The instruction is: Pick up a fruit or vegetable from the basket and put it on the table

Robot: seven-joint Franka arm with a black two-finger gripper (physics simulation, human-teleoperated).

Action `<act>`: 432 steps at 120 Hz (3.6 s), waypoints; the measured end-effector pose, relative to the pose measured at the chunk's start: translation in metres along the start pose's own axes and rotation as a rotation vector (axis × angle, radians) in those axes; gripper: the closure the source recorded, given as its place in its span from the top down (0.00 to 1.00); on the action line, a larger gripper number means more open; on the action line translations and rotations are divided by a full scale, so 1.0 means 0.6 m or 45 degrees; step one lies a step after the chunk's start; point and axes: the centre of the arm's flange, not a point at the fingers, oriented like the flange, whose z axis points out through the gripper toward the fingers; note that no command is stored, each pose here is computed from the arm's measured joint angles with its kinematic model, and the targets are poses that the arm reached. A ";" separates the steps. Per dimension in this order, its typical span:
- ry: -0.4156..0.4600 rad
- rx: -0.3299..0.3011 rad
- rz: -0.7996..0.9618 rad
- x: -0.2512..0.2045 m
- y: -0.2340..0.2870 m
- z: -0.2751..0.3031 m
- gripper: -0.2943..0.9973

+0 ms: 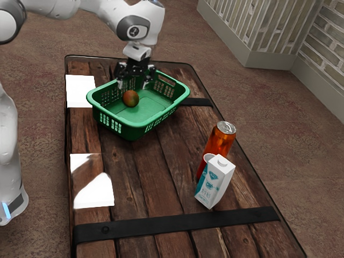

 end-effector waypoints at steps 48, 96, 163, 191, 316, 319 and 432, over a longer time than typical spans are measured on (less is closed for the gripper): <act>-0.015 -0.045 -0.044 0.026 0.008 0.037 0.77; -0.021 0.011 -0.150 -0.012 -0.016 0.063 0.77; -0.017 0.001 -0.169 -0.014 -0.015 0.077 0.77; -0.017 -0.008 -0.170 -0.013 -0.014 0.084 0.77; -0.011 -0.037 -0.178 -0.008 -0.019 0.103 0.56; -0.009 -0.021 -0.173 -0.005 -0.018 0.092 0.55; -0.019 0.125 0.482 0.505 -0.002 -0.175 0.73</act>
